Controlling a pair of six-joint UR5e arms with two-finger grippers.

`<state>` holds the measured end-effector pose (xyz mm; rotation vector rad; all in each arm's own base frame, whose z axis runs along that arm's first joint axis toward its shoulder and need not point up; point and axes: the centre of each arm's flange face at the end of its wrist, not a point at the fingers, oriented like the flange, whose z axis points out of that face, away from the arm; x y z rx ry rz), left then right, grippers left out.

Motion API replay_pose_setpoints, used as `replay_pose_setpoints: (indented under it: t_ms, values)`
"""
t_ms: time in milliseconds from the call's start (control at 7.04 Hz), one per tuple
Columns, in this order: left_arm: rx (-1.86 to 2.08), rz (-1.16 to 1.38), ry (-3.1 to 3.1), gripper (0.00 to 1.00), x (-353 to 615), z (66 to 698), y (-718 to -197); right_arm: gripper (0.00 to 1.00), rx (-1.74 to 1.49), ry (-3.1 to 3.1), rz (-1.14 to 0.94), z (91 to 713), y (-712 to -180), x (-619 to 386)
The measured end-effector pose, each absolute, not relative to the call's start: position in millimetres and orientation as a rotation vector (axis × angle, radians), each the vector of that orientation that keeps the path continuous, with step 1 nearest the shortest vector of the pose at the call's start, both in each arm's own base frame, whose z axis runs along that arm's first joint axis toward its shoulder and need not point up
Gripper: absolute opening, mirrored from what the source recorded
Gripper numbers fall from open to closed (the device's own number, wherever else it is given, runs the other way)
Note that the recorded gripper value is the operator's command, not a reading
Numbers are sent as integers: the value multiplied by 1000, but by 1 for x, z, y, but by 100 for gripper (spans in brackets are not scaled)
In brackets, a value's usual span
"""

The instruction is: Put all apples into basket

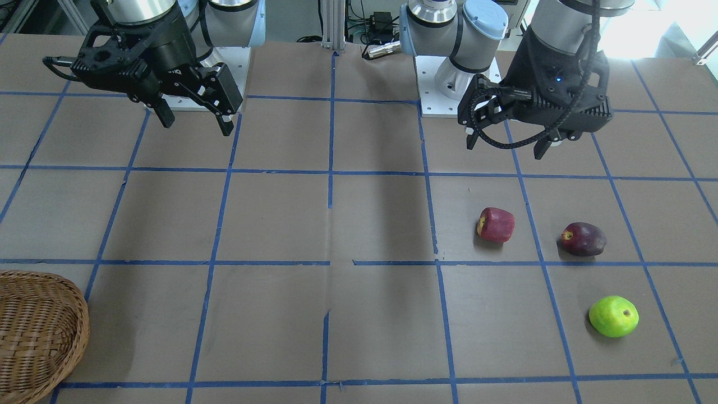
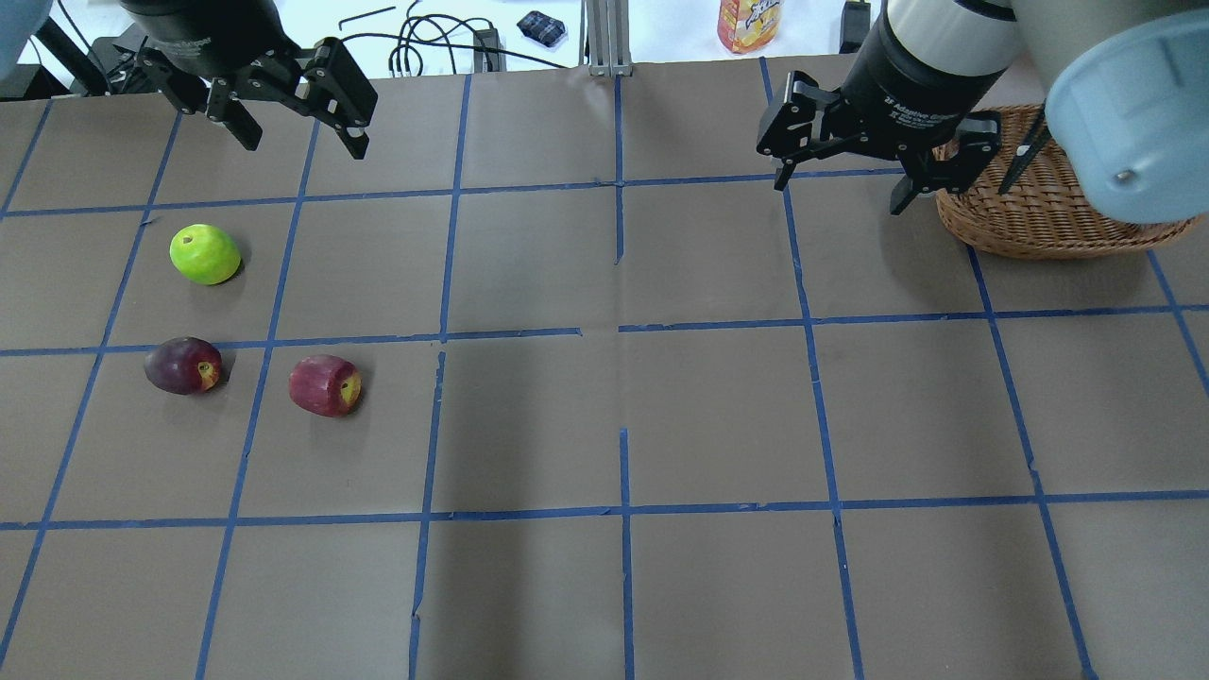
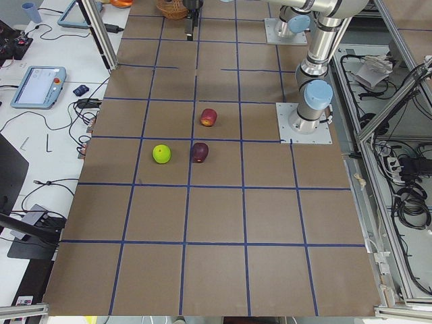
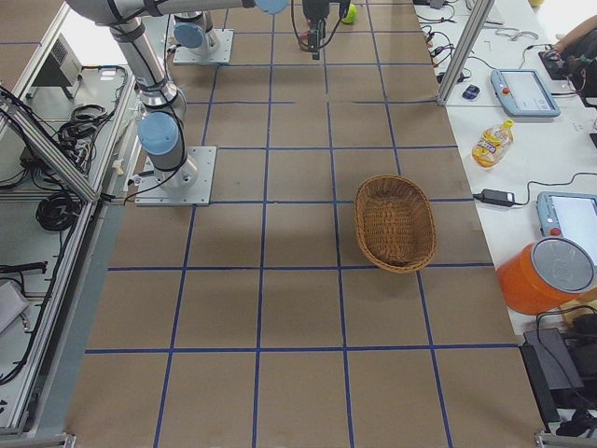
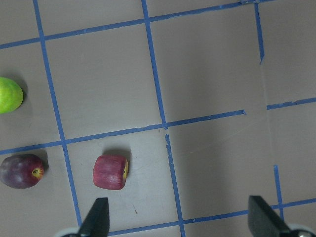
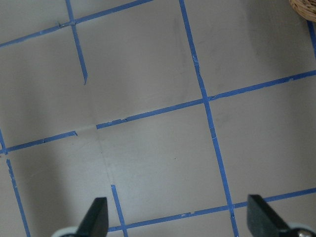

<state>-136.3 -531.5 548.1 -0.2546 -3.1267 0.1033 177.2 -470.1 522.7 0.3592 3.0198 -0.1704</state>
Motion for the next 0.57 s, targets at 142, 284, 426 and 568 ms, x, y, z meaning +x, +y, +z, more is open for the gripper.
replay_pose_setpoints:
  t_ms: [142,284,426,568]
  values:
    - [-257,103,-3126,100,-136,548,-532,100,359,3020,-172,523,-470,177]
    - [-258,101,-3125,100,-137,547,-532,100,359,3019,-173,523,-471,177]
    - [-259,99,-3124,100,-137,546,-532,100,359,3019,-174,524,-470,177]
    - [-260,97,-3124,100,-137,546,-532,100,359,3019,-175,524,-470,177]
